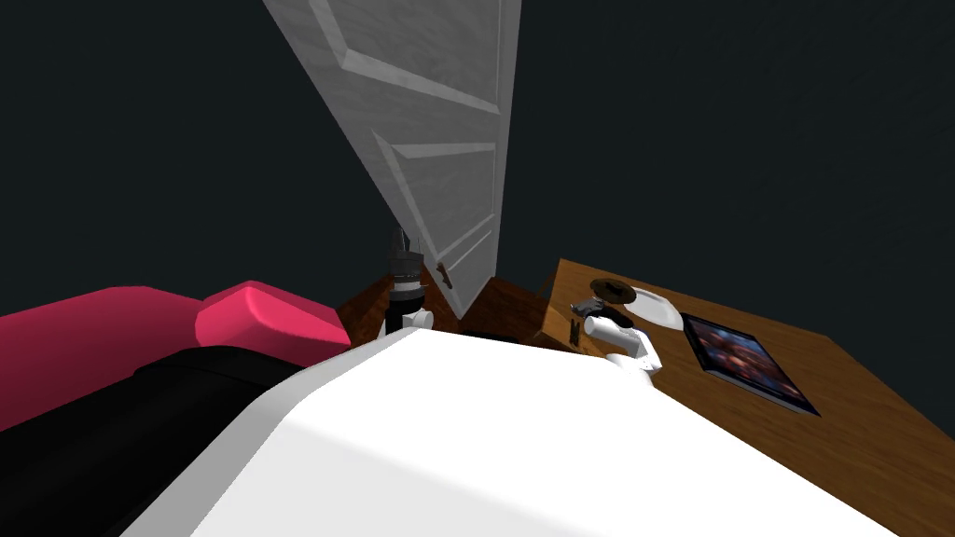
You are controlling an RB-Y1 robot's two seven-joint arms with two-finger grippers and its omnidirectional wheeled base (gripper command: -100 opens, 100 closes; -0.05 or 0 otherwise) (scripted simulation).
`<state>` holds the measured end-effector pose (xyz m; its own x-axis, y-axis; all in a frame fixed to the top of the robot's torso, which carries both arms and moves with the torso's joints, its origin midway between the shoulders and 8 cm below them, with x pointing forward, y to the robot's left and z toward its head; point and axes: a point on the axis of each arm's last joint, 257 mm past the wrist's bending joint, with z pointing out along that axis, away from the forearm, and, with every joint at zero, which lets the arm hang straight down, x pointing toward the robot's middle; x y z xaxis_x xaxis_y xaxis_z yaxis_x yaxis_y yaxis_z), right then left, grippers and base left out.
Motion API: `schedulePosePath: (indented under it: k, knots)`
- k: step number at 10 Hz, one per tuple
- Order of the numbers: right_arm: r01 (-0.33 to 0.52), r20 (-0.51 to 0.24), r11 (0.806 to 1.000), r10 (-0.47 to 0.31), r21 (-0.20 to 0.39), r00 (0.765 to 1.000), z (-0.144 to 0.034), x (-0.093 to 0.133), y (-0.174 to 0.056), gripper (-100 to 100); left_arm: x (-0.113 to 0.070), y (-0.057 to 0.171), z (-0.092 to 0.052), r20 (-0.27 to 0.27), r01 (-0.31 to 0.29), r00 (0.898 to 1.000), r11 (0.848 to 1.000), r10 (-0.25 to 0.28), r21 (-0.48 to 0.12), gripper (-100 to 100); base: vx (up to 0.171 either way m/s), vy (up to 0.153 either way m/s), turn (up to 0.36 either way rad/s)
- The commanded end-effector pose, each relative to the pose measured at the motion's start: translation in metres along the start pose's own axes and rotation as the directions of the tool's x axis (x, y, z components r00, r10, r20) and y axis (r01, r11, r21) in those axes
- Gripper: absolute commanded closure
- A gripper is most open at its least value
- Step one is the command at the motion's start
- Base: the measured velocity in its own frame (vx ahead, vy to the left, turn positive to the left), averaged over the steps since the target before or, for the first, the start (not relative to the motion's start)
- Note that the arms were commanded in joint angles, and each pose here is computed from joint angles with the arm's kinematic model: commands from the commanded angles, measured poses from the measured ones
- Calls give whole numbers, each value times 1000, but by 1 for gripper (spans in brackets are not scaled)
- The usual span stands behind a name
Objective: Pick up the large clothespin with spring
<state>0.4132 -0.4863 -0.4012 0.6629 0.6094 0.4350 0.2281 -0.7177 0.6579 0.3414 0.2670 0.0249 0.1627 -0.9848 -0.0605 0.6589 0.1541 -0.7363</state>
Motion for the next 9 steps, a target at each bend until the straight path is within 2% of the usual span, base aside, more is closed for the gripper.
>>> schedulePosePath:
  k: [1, 3, 4, 5, 6, 8, 9]
  knots:
    - [-64, 51, 997, 62, 42, 997, 5, -17, -7, -100, 0, 0, 0, 0, 0, 1000, 1000, 0, 0, 0, 81, 36, -89]
    - [-66, 81, 995, 60, 71, 995, 4, -24, -14, -100, 0, 0, 0, 0, 0, 1000, 1000, 0, 0, 0, 52, 28, -49]
    - [-130, 127, 986, 117, 101, 985, 9, -39, -22, -100, 0, 0, 0, 0, 0, 1000, 1000, 0, 0, 0, 57, 13, -130]
    - [-133, 149, 984, 114, 121, 982, 7, -44, -28, -100, 0, 0, 0, 0, 0, 1000, 1000, 0, 0, 0, 72, 23, -80]
    - [-198, 195, 969, 169, 145, 966, 10, -56, -35, -100, 0, 0, 0, 0, 0, 1000, 1000, 0, 0, 0, 88, 39, -132]
    - [-202, 219, 965, 164, 165, 962, 8, -62, -42, -100, 0, 0, 0, 0, 0, 1000, 1000, 0, 0, 0, 54, 37, -26]
    - [-268, 270, 945, 213, 188, 939, 9, -75, -51, -100, 0, 0, 0, 0, 0, 1000, 1000, 0, 0, 0, 60, 27, -151]
